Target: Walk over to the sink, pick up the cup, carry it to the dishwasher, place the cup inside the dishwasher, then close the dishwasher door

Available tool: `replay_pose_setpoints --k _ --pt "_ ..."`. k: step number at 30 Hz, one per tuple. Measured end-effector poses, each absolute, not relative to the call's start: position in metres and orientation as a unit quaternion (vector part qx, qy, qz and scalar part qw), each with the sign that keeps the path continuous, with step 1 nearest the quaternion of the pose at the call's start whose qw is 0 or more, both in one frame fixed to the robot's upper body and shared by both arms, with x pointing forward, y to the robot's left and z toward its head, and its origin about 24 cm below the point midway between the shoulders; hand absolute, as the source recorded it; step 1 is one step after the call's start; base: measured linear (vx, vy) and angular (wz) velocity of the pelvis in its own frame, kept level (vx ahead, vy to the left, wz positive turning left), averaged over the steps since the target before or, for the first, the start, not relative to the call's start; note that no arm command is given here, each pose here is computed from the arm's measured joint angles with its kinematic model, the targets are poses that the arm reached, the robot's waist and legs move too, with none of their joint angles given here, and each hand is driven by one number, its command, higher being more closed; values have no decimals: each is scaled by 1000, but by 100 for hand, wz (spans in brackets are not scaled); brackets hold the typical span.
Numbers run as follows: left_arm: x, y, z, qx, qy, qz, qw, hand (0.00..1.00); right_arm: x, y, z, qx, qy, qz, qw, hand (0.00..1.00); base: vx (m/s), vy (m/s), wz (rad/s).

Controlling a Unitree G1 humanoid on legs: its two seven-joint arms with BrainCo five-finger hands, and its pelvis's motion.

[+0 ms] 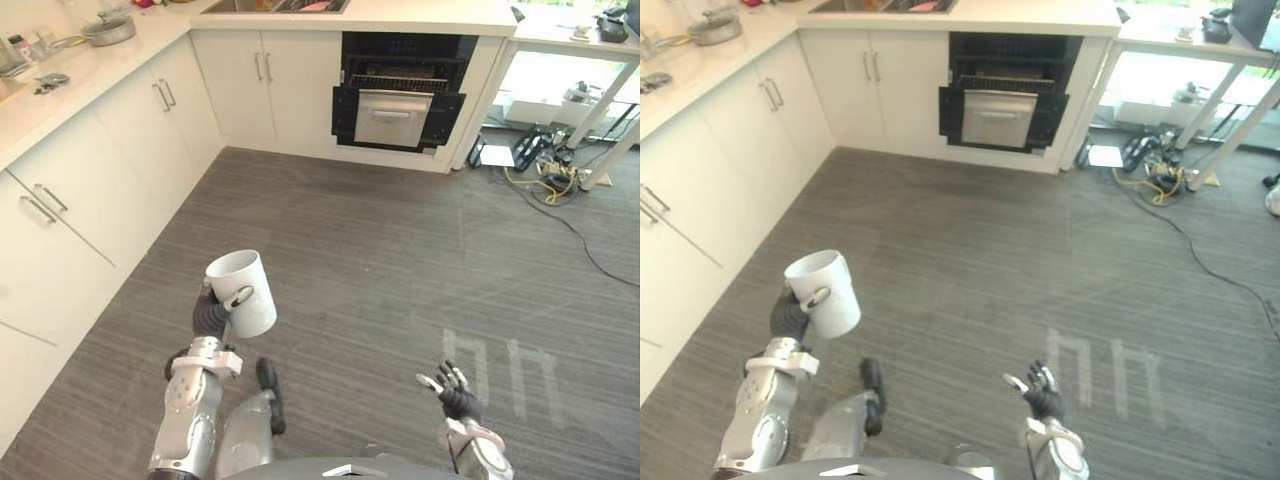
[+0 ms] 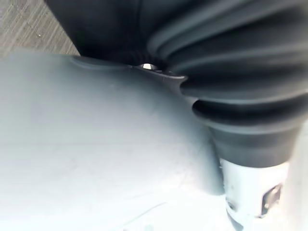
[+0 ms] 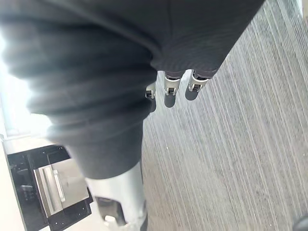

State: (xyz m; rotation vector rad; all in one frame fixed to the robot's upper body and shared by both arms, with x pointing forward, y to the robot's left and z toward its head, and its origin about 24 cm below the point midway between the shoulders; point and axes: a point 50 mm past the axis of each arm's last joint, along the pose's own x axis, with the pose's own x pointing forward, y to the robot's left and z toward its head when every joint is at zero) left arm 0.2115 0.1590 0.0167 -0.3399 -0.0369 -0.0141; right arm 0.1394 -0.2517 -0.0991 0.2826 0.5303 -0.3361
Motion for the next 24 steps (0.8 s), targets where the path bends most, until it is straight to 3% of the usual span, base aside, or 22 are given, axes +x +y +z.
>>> replay_pose_setpoints --k 7,14,20,24 --pt "216 179 23 -165 -40 33 985 100 132 -240 -117 165 317 -164 920 0 538 250 -13" --pt "222 155 27 -138 -41 -16 989 100 121 -226 -125 181 335 -158 911 0 559 143 36" --pt "219 161 20 -107 -25 -21 994 100 86 -210 -136 208 371 -171 889 0 496 -119 48" --pt "214 156 12 -122 -12 -18 992 100 84 -221 -133 195 369 -178 891 0 760 -310 30"
